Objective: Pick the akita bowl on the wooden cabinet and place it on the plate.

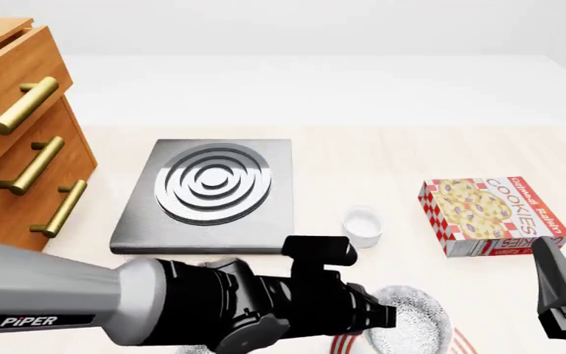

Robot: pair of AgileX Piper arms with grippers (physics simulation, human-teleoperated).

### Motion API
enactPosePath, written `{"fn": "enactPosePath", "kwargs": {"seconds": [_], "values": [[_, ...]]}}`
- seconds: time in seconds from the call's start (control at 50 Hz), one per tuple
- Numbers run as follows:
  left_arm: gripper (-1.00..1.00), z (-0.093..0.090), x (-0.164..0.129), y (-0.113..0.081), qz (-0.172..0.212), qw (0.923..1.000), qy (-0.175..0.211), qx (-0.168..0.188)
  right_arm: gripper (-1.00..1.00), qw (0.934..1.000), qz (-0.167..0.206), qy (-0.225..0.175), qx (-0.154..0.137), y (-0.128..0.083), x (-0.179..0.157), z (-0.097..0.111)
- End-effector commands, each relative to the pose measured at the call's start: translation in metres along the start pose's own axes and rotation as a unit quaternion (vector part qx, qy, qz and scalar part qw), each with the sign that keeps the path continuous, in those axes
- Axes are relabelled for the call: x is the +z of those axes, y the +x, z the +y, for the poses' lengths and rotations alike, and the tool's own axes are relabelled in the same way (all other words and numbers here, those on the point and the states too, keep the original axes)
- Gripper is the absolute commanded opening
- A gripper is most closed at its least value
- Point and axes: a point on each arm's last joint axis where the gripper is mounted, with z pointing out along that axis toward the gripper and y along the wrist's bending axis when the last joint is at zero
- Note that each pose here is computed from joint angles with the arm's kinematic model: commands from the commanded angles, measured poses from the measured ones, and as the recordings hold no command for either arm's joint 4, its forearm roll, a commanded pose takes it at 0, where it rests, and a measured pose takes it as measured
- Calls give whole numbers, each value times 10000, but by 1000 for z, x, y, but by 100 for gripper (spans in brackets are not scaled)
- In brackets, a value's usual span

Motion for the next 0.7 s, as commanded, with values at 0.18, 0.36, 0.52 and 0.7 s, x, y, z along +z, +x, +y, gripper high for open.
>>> {"fn": "enactPosePath", "kwargs": {"seconds": [0.18,0.36,0.52,0.7], "values": [[-100,-4,12,5,44,10000,38,-50,100,10000,0,0,0,0,0,0],[-100,1,15,7,48,10000,5,-80,100,10000,1,0,0,0,0,0],[-100,3,18,9,60,9999,0,-100,100,10000,1,0,0,0,0,0],[-100,4,21,14,94,9999,-3,-130,100,10000,1,0,0,0,0,0]]}}
